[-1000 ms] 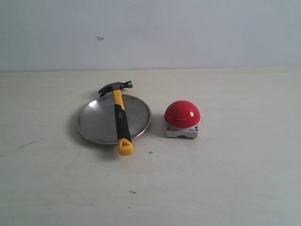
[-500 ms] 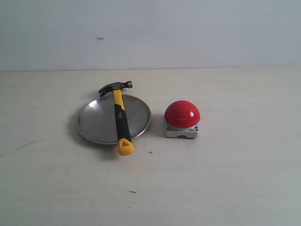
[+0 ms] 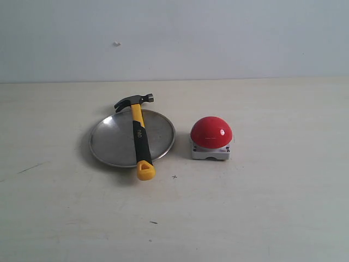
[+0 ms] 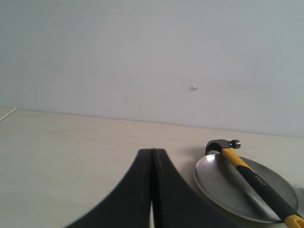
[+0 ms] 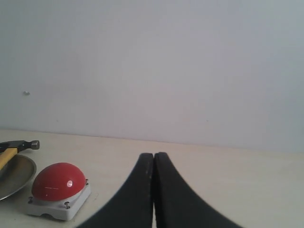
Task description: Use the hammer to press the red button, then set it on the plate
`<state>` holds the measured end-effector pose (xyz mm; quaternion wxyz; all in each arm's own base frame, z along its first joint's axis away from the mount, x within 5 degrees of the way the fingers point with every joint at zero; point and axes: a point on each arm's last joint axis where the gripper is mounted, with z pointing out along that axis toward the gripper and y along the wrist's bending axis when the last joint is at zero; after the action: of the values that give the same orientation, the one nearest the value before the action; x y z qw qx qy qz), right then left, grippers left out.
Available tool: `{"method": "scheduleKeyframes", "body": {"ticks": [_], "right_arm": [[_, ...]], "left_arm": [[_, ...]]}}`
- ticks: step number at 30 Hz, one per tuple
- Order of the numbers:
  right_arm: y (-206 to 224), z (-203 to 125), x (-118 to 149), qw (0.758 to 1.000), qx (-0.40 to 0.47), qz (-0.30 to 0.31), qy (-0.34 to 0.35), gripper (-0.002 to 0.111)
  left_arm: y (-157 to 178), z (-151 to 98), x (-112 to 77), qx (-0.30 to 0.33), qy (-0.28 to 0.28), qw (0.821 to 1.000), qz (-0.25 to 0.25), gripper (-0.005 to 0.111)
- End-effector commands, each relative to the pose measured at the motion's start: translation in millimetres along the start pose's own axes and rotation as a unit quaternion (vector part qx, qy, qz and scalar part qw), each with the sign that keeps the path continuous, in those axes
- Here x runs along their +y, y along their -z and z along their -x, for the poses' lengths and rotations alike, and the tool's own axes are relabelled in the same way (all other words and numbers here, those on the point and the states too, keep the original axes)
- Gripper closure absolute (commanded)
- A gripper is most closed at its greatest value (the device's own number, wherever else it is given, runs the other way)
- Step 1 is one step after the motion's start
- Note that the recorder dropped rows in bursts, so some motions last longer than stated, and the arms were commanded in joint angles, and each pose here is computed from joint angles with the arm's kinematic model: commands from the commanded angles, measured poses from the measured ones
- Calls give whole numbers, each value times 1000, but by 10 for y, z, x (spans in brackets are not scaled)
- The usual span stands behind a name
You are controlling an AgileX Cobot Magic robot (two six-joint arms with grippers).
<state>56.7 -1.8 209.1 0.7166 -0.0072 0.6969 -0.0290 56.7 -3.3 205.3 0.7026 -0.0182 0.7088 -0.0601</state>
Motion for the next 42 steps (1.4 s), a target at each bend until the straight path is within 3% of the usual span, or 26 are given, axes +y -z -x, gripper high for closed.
{"method": "scheduleKeyframes", "body": {"ticks": [1, 9, 42], "right_arm": [[3, 12, -2, 1000, -13, -2, -9, 108], [3, 8, 0, 999, -12, -1, -44, 108], [3, 8, 0, 999, -12, -1, -49, 108]], "left_arm": [[3, -4, 2, -1, 1, 1000, 1, 107], [3, -4, 2, -1, 1, 1000, 1, 107], [3, -4, 2, -1, 1, 1000, 1, 107]]}}
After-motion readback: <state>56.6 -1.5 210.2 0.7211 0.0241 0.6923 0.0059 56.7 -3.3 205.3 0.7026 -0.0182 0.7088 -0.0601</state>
